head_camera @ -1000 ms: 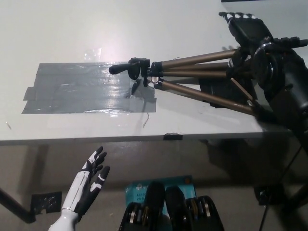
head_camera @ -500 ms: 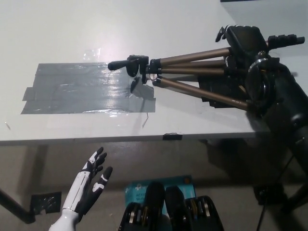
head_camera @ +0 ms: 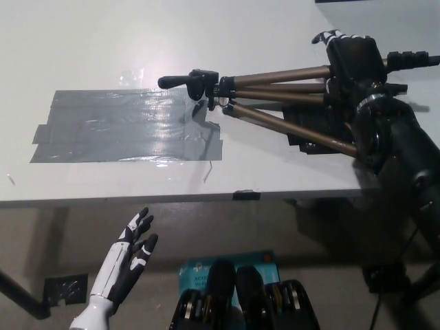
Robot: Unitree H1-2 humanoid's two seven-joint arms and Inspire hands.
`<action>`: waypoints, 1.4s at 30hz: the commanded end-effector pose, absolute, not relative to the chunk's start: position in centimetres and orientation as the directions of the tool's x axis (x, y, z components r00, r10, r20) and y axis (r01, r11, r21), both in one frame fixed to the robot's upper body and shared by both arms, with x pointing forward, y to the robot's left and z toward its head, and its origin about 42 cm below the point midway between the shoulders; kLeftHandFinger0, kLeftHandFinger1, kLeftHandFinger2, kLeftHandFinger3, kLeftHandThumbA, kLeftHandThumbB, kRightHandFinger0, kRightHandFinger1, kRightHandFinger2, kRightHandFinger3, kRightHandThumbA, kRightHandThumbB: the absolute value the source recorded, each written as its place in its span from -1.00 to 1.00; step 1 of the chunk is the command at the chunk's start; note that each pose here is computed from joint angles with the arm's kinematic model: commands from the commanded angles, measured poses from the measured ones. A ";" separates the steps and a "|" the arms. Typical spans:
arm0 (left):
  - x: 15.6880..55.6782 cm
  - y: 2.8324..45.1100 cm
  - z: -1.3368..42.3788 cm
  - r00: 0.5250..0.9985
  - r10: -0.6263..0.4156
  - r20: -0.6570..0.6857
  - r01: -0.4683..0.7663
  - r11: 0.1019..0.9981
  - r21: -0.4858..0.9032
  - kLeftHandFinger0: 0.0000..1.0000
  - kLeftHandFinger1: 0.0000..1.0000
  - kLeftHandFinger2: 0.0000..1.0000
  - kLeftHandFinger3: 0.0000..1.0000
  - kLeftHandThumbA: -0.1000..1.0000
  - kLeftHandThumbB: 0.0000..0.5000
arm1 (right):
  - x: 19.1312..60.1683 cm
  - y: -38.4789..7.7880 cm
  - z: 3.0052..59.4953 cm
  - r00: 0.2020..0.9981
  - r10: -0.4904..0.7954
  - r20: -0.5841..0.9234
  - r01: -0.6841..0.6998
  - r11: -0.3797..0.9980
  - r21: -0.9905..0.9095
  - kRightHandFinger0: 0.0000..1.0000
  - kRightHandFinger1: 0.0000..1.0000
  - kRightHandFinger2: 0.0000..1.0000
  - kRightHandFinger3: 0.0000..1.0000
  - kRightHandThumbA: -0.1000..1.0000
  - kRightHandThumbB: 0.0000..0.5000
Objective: A tripod is kept on the middle of the desk infront of the robot and the robot grabs one of its legs to pick it up and hands it to a person
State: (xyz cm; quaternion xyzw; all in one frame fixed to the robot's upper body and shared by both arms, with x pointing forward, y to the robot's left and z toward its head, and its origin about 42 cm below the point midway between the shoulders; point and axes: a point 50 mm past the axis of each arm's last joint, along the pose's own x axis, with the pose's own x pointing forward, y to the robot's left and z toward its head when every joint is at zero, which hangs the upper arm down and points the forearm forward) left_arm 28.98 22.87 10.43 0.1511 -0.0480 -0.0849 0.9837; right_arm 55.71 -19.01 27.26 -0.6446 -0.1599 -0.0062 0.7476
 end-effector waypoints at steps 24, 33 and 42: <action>30.4 23.0 12.7 0.959 -0.246 0.137 0.189 0.923 0.335 0.79 1.00 1.00 1.00 0.83 -0.91 | 53.6 -12.5 42.7 0.434 0.423 0.795 0.712 0.380 -0.591 -1.00 -0.31 0.55 0.61 -1.00 -0.21; 29.3 22.7 12.0 0.961 -0.251 0.112 0.204 0.923 0.325 0.73 1.00 1.00 1.00 0.75 -0.85 | 53.6 -10.4 40.5 0.462 0.440 0.770 0.666 0.402 -0.629 -1.00 -0.22 0.58 0.64 -1.00 -0.23; 29.9 22.8 12.5 0.960 -0.250 0.127 0.197 0.924 0.329 0.70 0.97 1.00 1.00 0.70 -0.97 | 53.5 -8.6 40.2 0.471 0.436 0.767 0.642 0.426 -0.637 -1.00 -0.13 0.67 0.66 -1.00 -0.25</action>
